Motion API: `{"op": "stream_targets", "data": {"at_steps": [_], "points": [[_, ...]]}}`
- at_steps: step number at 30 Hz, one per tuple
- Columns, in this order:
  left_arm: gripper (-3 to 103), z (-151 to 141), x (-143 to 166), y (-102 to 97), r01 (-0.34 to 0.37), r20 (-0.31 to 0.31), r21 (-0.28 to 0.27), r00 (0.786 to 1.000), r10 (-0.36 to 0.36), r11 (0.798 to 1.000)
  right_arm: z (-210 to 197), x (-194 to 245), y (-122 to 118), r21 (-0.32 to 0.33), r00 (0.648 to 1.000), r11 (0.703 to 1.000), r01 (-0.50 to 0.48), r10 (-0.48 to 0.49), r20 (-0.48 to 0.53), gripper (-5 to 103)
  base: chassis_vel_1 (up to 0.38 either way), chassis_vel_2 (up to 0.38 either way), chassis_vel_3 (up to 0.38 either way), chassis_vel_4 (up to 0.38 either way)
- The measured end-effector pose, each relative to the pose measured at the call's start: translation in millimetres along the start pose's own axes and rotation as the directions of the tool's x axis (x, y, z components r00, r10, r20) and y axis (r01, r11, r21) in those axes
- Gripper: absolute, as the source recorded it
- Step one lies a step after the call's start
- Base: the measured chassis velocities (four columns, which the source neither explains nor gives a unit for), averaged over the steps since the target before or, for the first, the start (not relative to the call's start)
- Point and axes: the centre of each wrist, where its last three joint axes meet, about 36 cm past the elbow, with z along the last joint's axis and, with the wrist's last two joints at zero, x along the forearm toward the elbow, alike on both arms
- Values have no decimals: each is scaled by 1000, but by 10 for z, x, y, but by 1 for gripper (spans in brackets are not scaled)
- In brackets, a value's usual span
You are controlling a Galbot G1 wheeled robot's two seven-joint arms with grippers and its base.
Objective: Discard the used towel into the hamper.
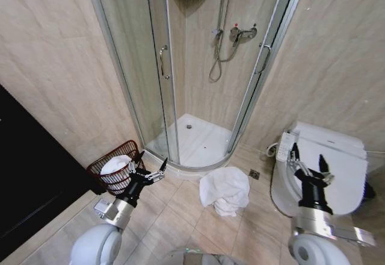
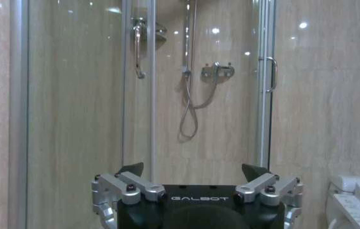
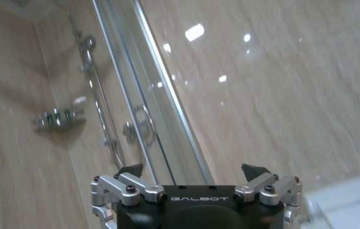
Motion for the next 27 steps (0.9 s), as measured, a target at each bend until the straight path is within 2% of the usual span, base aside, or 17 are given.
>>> {"op": "stream_targets", "data": {"at_steps": [1, 3, 6, 16, 27], "points": [[100, 0, 0, 0, 0, 0, 0, 1000, 0, 1000, 88, -8, -39, 2, 1000, 1000, 0, 0, -25, 100, 0, 0, 0, 0], [100, 0, 0, 0, 0, 0, 0, 1000, 0, 1000, 185, -30, -30, -54, 997, 998, -23, 19, -73, 100, 0, 0, 0, 0], [100, 0, 0, 0, 0, 0, 0, 1000, 0, 1000, 294, -45, -31, -81, 994, 995, -61, 53, -95, 100, 0, 0, 0, 0], [100, 0, 0, 0, 0, 0, 0, 1000, 0, 1000, 532, 92, -229, 17, 994, 996, -91, 92, -67, 100, 0, 0, 0, 0], [100, 0, 0, 0, 0, 0, 0, 1000, 0, 1000, 667, 140, -267, 47, 993, 996, -82, 85, -83, 100, -56, -57, -61, -51]]}}
